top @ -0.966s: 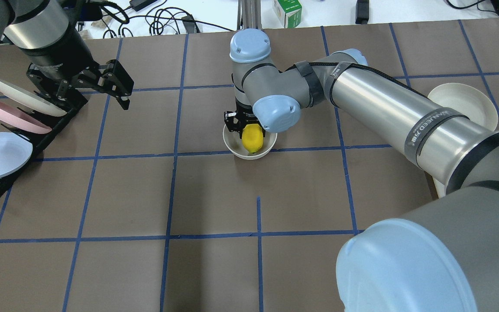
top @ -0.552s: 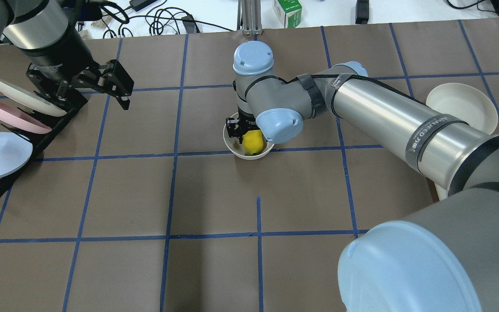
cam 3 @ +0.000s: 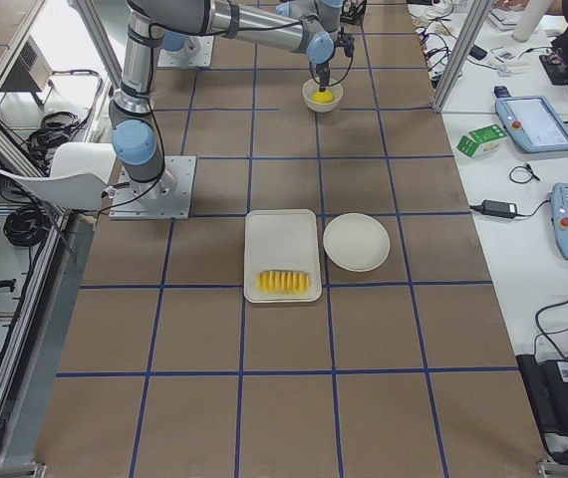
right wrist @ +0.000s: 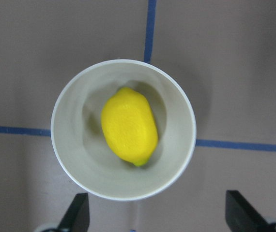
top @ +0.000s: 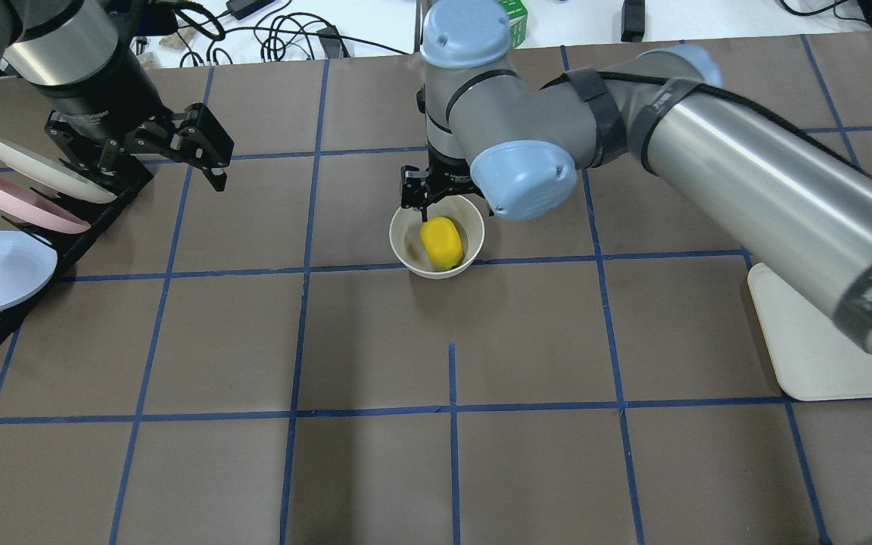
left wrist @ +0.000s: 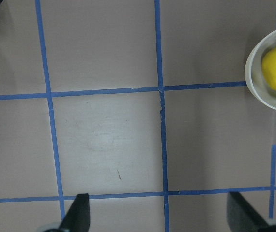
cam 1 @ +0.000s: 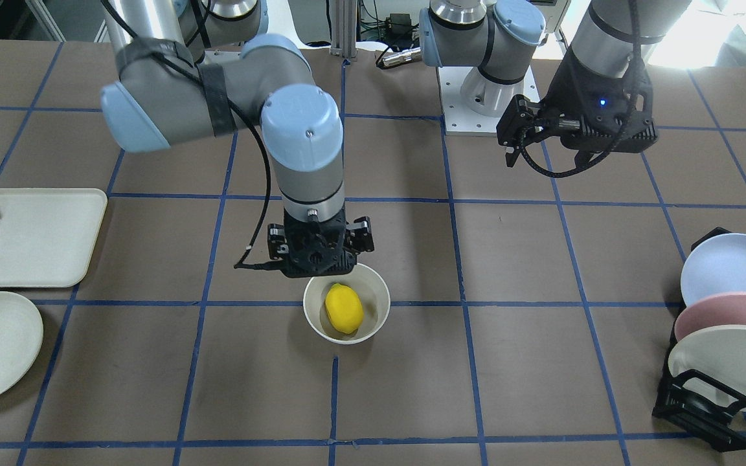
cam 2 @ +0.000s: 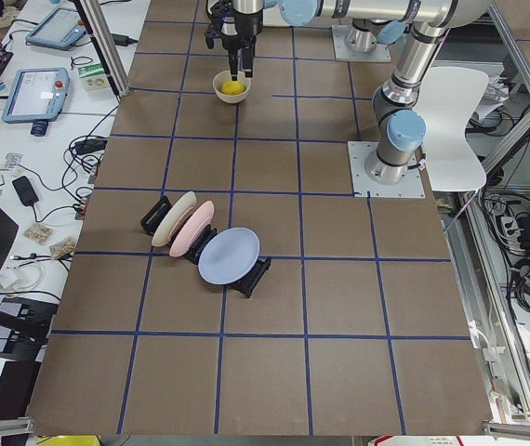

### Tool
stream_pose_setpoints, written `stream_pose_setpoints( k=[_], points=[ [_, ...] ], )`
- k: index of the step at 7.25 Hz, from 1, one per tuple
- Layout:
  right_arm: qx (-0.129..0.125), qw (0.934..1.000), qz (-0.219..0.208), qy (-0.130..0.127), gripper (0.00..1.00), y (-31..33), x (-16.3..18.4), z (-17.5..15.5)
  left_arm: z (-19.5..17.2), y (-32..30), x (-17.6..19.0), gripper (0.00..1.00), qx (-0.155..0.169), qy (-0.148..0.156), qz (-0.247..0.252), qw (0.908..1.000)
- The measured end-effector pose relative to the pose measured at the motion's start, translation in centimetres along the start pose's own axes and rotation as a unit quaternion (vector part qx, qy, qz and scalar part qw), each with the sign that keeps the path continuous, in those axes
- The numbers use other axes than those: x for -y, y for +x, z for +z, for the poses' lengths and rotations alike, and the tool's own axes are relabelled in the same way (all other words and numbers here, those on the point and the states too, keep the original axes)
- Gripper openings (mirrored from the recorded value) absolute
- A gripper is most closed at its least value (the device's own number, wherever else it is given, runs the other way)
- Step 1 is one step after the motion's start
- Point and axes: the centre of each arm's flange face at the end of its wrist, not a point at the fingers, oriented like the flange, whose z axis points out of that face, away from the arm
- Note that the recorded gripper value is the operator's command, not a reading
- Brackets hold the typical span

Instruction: Place bowl and put lemon in it

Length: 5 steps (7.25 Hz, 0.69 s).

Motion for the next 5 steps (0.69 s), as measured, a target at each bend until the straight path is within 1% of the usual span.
stream_pose_setpoints(
  k=[1, 2, 3, 4, 5],
  points=[
    [-0.017, 0.9996, 0.019, 0.009, 1.0, 3.6, -0.7, -4.3, 0.0, 0.0, 0.0, 1.0, 0.0, 0.0, 0.0, 1.0],
    [-0.026, 0.9987, 0.043, 0.012, 1.0, 8.1, -1.6, -8.3, 0.0, 0.0, 0.0, 1.0, 0.0, 0.0, 0.0, 1.0],
    [-0.03, 0.998, 0.053, 0.013, 1.0, 11.9, -2.7, -11.5, 0.1, 0.0, 0.0, 1.0, 0.0, -0.001, -0.001, 1.0],
    [-0.028, 0.9981, 0.054, 0.005, 1.0, 14.3, -4.1, -13.5, 0.1, 0.0, 0.1, 1.0, 0.001, -0.002, -0.004, 1.0],
    [-0.022, 0.9982, 0.054, -0.007, 1.0, 15.3, -5.0, -14.3, 0.1, 0.0, 0.2, 1.0, 0.001, -0.002, -0.005, 1.0]
  ],
)
